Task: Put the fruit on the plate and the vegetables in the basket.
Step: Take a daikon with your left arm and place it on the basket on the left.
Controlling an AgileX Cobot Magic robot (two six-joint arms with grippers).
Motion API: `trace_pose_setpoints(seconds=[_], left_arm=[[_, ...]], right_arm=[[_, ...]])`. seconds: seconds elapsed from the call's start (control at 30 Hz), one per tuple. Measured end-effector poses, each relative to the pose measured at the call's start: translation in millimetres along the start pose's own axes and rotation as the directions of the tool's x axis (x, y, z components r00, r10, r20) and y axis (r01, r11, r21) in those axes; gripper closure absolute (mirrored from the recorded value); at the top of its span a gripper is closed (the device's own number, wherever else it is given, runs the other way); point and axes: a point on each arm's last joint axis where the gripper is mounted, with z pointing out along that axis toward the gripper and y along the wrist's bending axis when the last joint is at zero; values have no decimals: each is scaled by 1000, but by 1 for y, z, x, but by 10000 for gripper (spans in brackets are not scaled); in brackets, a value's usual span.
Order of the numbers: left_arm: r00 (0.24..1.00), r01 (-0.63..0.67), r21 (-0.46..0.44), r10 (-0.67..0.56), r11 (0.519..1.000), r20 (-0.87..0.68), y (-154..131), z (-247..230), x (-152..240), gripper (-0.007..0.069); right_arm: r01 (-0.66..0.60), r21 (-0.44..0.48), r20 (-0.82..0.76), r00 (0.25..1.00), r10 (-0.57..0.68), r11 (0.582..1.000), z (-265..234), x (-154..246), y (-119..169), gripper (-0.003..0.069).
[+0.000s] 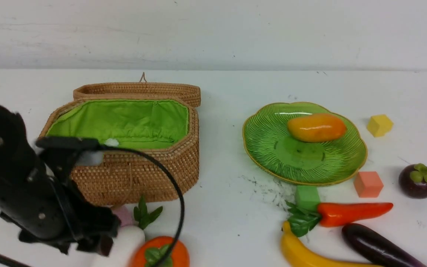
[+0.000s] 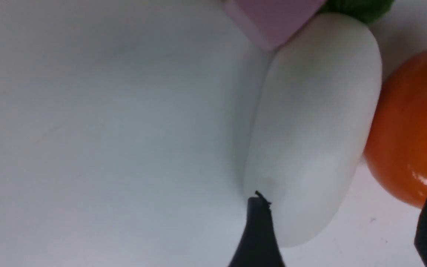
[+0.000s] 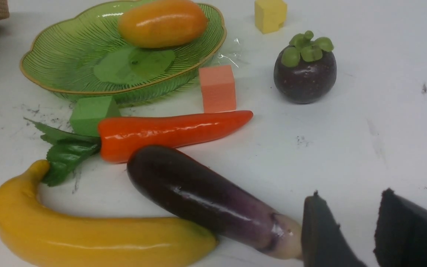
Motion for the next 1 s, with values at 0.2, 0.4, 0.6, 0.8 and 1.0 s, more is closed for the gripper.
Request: trace_pose_setpoints(seconds=[0.2, 0.4, 0.6, 0.8, 1.0], left_arm=[[999, -35, -10, 36, 999, 31, 2, 28, -13, 83], [998, -24, -21, 23, 999, -53, 5, 64, -17, 81], [995, -19, -22, 16, 1000, -103, 6, 73, -15, 115], [995, -17, -9, 16, 1000, -98, 4, 54, -10, 127], [999, -42, 16, 41, 999, 12, -5, -12, -18, 127]], right_arm=[[0, 0, 0, 1000, 0, 1000, 0, 0, 0, 414], [0, 0, 0, 1000, 0, 1000, 0, 0, 0, 414], [0, 0, 0, 1000, 0, 1000, 0, 0, 0, 414], [0, 0, 0, 1000, 0, 1000, 0, 0, 0, 414], [0, 0, 0, 1000, 0, 1000, 0, 0, 0, 414]])
